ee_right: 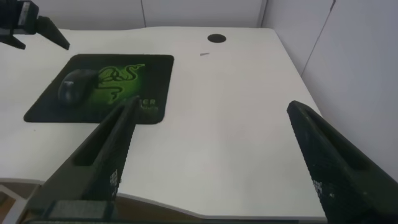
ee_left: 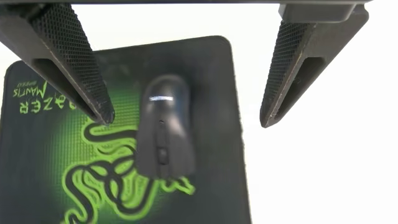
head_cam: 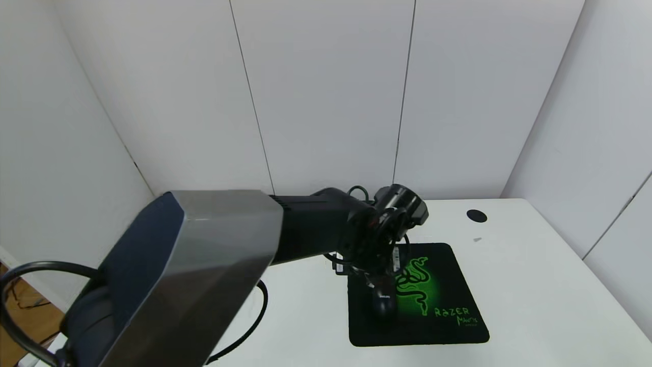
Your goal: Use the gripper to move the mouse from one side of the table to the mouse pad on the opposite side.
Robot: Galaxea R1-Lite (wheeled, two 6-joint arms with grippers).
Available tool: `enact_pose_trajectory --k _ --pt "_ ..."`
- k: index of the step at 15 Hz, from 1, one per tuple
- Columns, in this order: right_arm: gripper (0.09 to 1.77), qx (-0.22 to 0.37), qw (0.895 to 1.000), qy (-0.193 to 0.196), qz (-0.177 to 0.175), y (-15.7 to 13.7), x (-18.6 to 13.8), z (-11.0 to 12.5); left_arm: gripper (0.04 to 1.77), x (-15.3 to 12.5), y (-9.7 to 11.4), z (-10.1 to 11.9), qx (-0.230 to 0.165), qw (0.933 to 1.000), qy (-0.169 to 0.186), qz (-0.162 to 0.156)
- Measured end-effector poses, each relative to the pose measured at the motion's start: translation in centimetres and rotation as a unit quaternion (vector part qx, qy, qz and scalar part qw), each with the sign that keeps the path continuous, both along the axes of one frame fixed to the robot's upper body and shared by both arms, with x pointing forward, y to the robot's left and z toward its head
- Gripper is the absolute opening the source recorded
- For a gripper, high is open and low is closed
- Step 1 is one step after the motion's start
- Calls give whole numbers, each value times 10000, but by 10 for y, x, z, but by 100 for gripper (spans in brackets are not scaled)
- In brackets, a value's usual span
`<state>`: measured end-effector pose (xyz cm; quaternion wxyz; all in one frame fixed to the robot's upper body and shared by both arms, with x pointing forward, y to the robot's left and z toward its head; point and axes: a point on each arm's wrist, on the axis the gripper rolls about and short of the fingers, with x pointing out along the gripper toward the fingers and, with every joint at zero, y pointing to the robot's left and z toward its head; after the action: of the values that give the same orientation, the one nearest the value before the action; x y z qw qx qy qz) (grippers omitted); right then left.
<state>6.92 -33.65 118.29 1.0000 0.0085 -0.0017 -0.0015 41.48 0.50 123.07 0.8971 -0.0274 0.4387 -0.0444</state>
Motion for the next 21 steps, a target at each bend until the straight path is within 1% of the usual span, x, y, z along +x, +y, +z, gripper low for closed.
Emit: enact_pose_trajectory --k 3,6,8,10,13,15,17,21 --pt "171 2 10000 -2 -2 0 0 0 168 5 23 19 -18 9999 -76 139" --pt "171 -4 10000 -2 -2 0 0 0 169 4 47 37 -8 9997 -138 194" --pt "171 0 10000 -4 -2 0 0 0 170 8 67 52 -148 9991 -220 323" --pt "171 -2 10000 -2 -2 0 0 0 170 10 89 65 -314 9976 -373 490" --pt "171 0 10000 -2 -2 0 0 0 170 7 129 76 -477 9943 -701 643" --pt "171 -2 10000 -2 0 0 0 0 170 -4 157 82 -506 9925 -866 705" --pt "171 0 10000 -2 -3 0 0 0 171 -21 185 90 -481 9908 -991 791" --pt "171 -2 10000 0 0 0 0 0 171 -56 227 113 -412 9863 -1310 909"
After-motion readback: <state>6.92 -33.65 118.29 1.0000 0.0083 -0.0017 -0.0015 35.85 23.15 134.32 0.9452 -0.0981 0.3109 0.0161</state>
